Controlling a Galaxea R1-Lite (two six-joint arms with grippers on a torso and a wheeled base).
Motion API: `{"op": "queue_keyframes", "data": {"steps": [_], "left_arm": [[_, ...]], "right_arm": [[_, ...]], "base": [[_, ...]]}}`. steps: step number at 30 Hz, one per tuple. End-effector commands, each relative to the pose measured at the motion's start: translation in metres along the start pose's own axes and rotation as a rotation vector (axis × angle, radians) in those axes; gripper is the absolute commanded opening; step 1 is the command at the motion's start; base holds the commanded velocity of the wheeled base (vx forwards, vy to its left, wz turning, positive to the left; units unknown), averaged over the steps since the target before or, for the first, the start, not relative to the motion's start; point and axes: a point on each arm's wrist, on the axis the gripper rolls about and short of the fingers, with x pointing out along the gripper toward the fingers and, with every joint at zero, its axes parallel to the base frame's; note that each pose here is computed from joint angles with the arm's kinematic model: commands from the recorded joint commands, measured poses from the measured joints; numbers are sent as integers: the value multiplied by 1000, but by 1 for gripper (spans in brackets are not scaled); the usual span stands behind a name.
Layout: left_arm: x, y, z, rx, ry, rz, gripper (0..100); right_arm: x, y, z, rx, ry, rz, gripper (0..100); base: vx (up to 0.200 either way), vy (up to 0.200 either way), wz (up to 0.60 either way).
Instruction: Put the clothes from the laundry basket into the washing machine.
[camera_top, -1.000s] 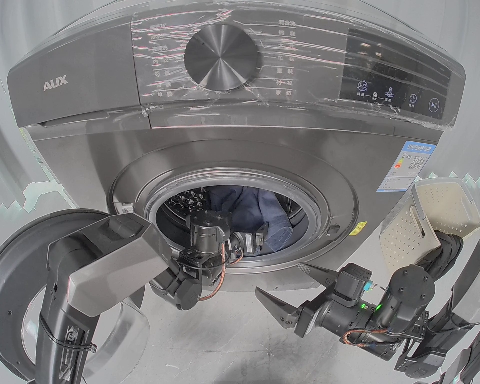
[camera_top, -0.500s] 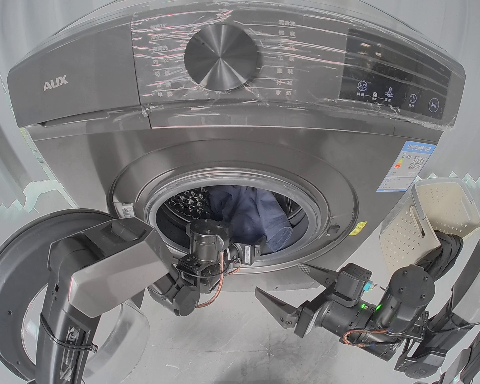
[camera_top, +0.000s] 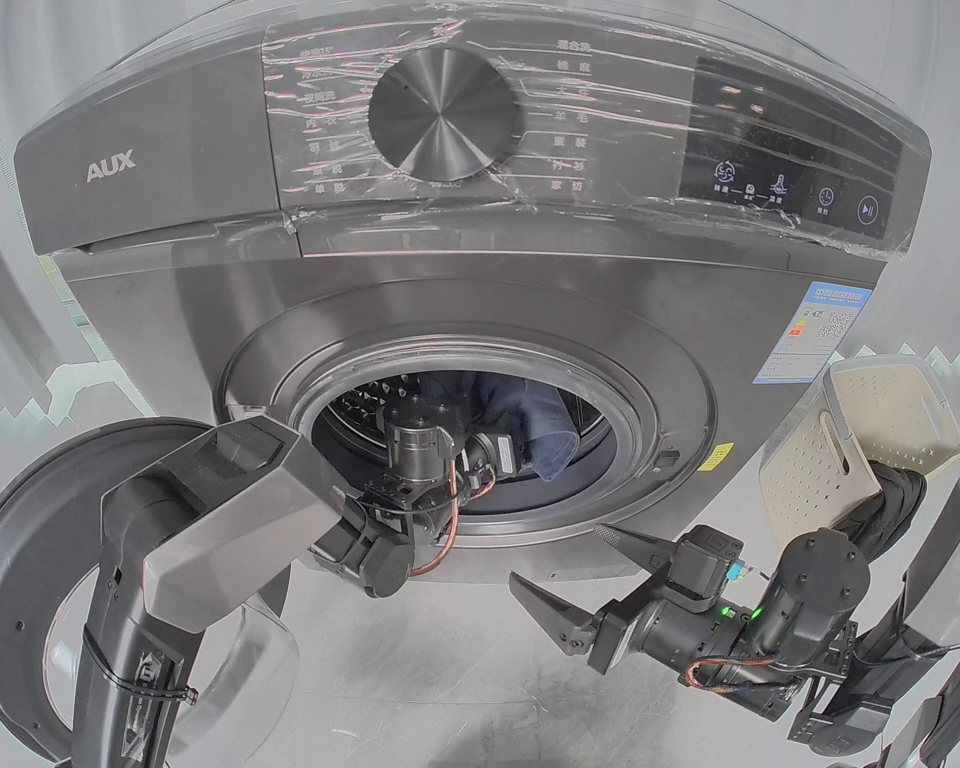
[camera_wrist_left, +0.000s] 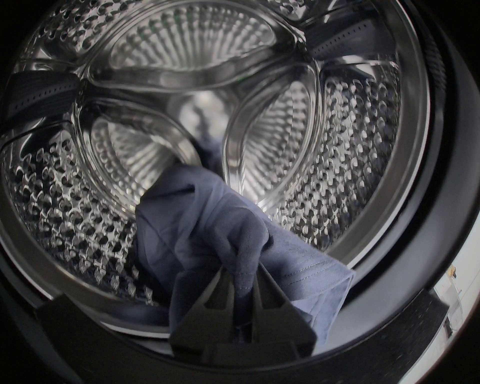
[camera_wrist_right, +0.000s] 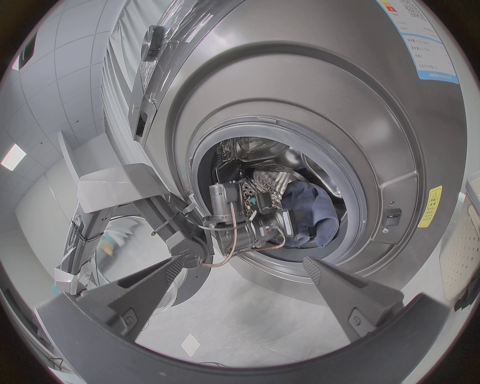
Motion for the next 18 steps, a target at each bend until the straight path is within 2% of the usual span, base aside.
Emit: {"op": "queue_keyframes", "data": {"steps": [1,10,18], "left_arm": [[16,3,15,-24,-101,27,0],[39,14,28,-45,-229,75,0],[47,20,23,-43,-231,97,0]], "right_arm": [[0,0,0,0,0,0,100],[0,0,1,2,-5,1,100],[0,0,1,2,-5,0,100]], "base": [[0,0,0],[0,0,0],[0,0,0]]}}
